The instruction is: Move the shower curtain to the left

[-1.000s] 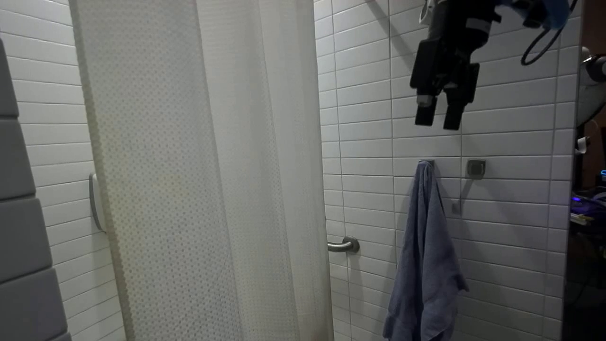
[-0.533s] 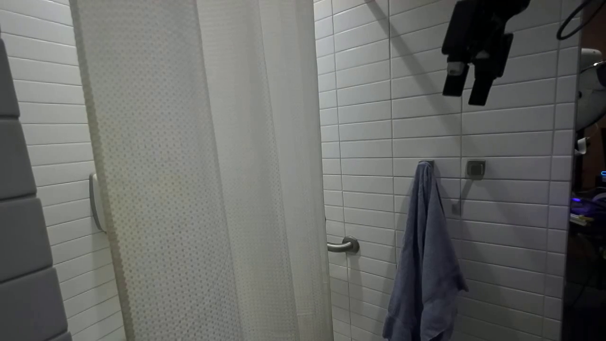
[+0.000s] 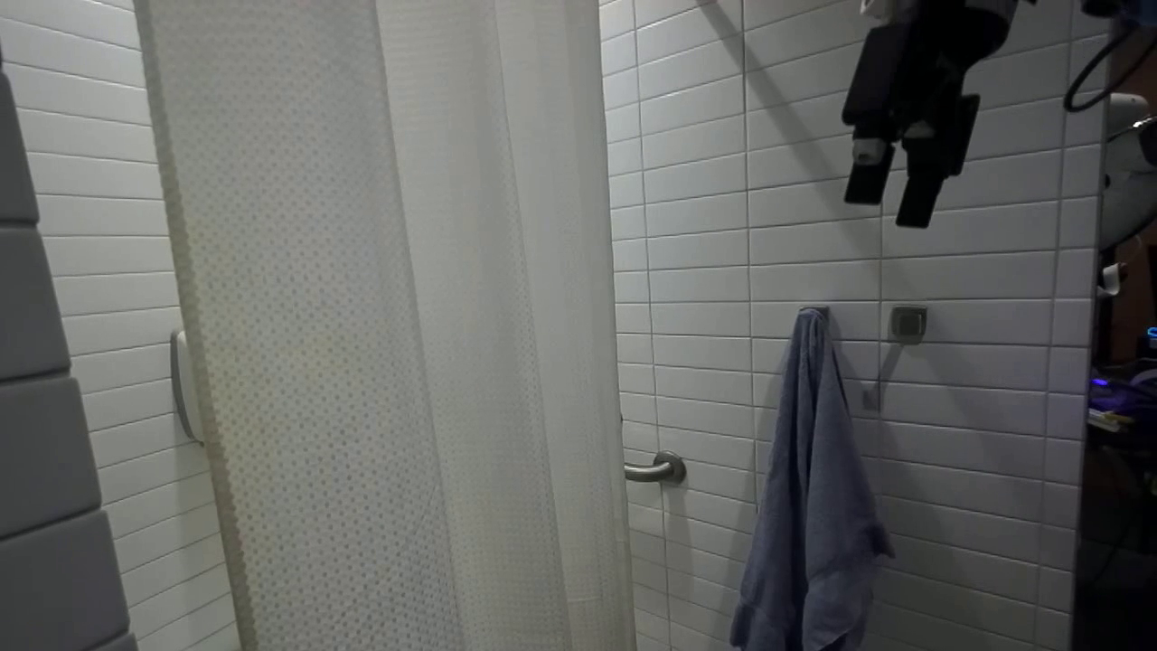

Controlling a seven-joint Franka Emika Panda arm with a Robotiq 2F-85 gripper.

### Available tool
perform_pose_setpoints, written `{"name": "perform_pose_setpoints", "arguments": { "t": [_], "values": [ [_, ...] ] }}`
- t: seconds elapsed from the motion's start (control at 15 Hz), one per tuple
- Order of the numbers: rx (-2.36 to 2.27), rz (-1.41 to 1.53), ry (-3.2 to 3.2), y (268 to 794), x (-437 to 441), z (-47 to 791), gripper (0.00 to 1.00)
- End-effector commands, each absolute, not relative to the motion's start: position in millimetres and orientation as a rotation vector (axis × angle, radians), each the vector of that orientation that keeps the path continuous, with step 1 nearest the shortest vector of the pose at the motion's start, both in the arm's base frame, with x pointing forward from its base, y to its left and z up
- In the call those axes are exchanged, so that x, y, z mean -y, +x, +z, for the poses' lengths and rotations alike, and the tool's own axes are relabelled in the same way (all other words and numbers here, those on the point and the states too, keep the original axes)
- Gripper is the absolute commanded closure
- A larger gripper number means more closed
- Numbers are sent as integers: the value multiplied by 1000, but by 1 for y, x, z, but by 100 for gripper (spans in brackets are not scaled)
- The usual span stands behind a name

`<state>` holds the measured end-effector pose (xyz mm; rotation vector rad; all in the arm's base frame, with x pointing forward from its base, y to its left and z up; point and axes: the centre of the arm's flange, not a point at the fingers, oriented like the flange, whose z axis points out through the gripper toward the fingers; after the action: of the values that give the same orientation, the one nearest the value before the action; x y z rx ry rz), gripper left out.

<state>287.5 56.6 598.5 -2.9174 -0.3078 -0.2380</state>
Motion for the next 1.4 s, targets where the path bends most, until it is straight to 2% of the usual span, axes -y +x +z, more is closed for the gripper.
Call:
{"name": "perform_pose_setpoints", "arguments": {
  "t": [0.0, 0.13, 0.8, 0.87, 0.93, 1.33],
  "values": [
    [245, -159, -2847, 331, -30, 565, 0],
    [248, -177, -2836, 352, -15, 548, 0],
    [344, -739, -2831, 484, -3, 508, 0],
    [342, -742, -2821, 491, -6, 508, 0],
    [326, -709, -2848, 460, -5, 507, 0],
    [325, -717, -2850, 482, -7, 504, 0]
  ]
}}
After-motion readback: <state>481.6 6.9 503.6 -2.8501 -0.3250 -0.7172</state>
